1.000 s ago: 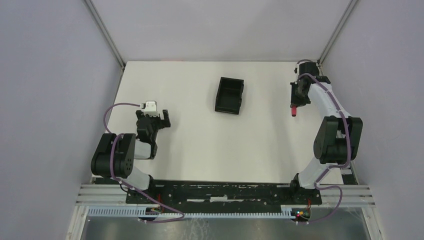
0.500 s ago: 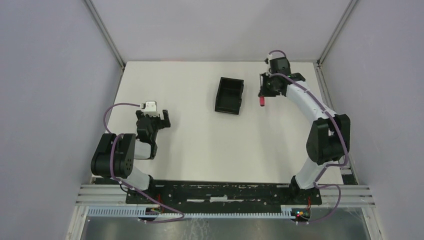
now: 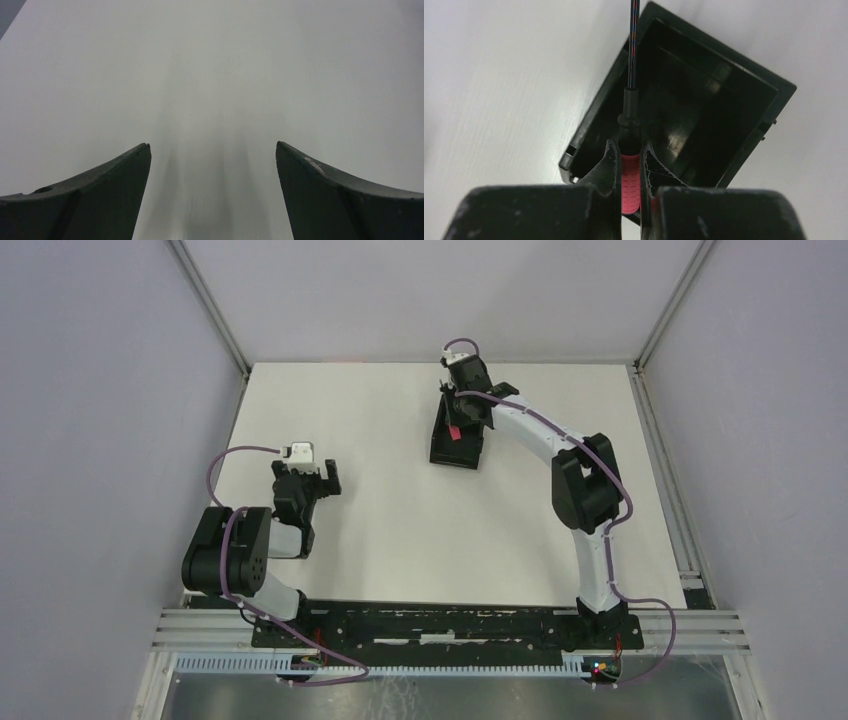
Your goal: Put the screwdriver in the bin
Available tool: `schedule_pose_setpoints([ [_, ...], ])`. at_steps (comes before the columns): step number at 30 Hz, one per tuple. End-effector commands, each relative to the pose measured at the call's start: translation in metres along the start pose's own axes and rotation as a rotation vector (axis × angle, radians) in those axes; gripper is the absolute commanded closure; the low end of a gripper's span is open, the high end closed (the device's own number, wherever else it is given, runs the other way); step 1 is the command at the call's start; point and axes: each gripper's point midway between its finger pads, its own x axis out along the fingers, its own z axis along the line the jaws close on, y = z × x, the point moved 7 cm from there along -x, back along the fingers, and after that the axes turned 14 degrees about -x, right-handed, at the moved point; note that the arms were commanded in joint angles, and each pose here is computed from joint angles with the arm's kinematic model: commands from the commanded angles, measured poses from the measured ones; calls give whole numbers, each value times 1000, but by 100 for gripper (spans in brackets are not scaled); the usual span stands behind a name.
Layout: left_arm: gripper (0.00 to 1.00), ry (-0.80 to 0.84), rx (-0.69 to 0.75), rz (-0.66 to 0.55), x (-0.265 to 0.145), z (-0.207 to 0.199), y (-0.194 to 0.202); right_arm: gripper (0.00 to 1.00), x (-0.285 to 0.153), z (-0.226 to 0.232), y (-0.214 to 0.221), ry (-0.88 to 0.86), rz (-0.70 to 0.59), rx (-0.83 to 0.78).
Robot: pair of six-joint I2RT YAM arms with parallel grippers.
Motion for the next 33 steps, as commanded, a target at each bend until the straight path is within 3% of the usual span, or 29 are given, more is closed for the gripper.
schedule_pose_setpoints([
  [1, 0, 13, -38, -75, 2, -5, -16, 100, -4, -7, 10, 93, 38, -51],
  [11, 0, 11, -38, -75, 2, -5, -15, 100, -3, -3, 39, 105, 89, -86],
  [12, 0, 12, -38, -75, 2, -5, -16, 95, -2, -2, 39, 105, 90, -86],
  [15, 0, 12, -38, -75, 2, -4, -16, 64, -4, 0, 35, 90, 78, -75],
  [16, 0, 13, -38, -75, 2, -5, -16, 60, -6, 1, 32, 87, 67, -71],
  [25, 0, 13, -38, -75, 2, -5, -15, 48, -66, -9, -33, 138, -140, -40],
  [27, 0, 11, -38, -76, 2, -5, -16, 34, -87, -14, -45, 150, -193, -46],
  [28, 0, 12, -38, -76, 2, -5, -16, 12, -97, -16, -49, 155, -217, -51],
  [29, 0, 12, -38, -75, 2, -5, -16, 2, -108, -18, -52, 165, -242, -60],
  [33, 0, 12, -38, -76, 2, -4, -16, 2, -148, -37, -41, 240, -330, -72],
])
